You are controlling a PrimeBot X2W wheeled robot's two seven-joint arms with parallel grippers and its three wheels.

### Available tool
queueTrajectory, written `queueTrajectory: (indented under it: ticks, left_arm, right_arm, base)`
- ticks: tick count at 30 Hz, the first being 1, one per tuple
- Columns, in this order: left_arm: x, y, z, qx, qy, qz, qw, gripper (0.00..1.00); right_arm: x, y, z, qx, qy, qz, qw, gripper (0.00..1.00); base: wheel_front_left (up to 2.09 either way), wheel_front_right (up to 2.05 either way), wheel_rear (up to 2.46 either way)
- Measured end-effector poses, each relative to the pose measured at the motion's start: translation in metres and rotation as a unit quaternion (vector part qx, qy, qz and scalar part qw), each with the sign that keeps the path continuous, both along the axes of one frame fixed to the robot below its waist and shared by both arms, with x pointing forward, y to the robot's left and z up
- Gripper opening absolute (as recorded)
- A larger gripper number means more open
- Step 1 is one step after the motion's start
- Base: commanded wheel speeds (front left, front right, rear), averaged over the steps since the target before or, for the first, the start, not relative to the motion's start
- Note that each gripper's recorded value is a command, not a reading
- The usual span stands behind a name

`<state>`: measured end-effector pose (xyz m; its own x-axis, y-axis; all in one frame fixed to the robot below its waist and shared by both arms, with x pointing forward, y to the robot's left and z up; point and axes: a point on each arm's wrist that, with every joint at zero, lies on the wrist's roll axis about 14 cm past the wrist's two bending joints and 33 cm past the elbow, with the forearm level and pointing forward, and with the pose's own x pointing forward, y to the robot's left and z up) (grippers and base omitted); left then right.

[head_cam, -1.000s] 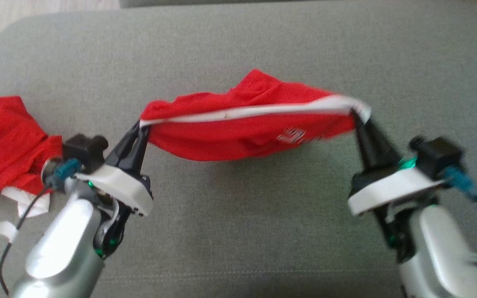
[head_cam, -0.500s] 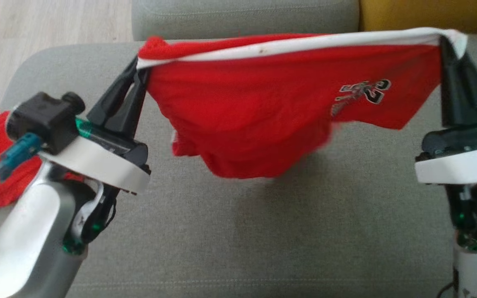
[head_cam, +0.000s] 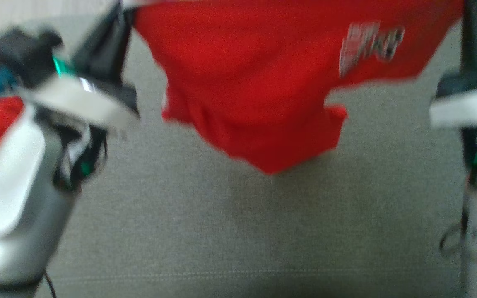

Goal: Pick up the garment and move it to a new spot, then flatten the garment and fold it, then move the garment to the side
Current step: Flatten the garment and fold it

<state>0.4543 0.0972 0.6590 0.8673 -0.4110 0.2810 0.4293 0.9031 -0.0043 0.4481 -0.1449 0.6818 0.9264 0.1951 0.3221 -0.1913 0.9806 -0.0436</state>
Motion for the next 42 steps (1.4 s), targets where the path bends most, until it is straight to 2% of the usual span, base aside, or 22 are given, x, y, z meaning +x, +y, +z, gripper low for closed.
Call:
queueTrajectory:
  ticks: [6, 10, 15, 19, 23, 27, 31, 36, 41, 42]
  left_arm:
    - [0.079, -0.008, 0.032, 0.005, -0.061, 0.002, 0.998, 0.0]
    - [0.123, -0.007, 0.035, -0.006, -0.074, 0.014, 0.997, 0.0]
    - [0.16, -0.011, 0.007, -0.015, -0.032, 0.028, 0.999, 0.0]
    - [0.174, -0.012, -0.051, -0.007, 0.052, 0.041, 0.998, 0.0]
    - [0.17, -0.01, -0.124, -0.004, 0.151, 0.053, 0.987, 0.0]
    - [0.154, -0.011, -0.181, -0.017, 0.226, 0.059, 0.972, 0.0]
    - [0.136, -0.007, -0.217, -0.022, 0.268, 0.065, 0.961, 0.0]
    - [0.093, -0.008, -0.252, -0.036, 0.309, 0.064, 0.948, 0.0]
    - [0.048, -0.013, -0.266, -0.036, 0.32, 0.052, 0.945, 0.0]
    - [0.048, -0.013, -0.266, -0.036, 0.32, 0.052, 0.945, 0.0]
  right_arm:
    - [0.077, 0.006, 0.042, 0.01, -0.053, 0.016, 0.998, 0.0]
    - [0.121, 0.018, 0.049, 0.021, -0.059, 0.032, 0.998, 0.0]
    - [0.162, 0.023, 0.017, 0.032, -0.014, 0.033, 0.999, 0.0]
    - [0.18, 0.03, -0.044, 0.02, 0.073, 0.035, 0.997, 0.0]
    - [0.181, 0.035, -0.117, 0.019, 0.175, 0.039, 0.984, 0.0]
    - [0.173, 0.044, -0.161, 0.042, 0.221, 0.052, 0.973, 0.0]
    - [0.159, 0.045, -0.201, 0.062, 0.256, 0.051, 0.963, 0.0]
    - [0.121, 0.041, -0.24, 0.085, 0.291, 0.043, 0.952, 0.0]
    - [0.068, 0.034, -0.274, 0.113, 0.327, 0.029, 0.938, 0.0]
    - [0.068, 0.034, -0.274, 0.113, 0.327, 0.029, 0.938, 0.0]
  base:
    - [0.0, 0.0, 0.0]
    - [0.0, 0.0, 0.0]
    - [0.0, 0.0, 0.0]
    - [0.0, 0.0, 0.0]
    - [0.0, 0.0, 0.0]
    - [0.0, 0.0, 0.0]
    - [0.0, 0.0, 0.0]
    - [0.0, 0.0, 0.0]
    - [0.0, 0.0, 0.0]
    - [0.0, 0.0, 0.0]
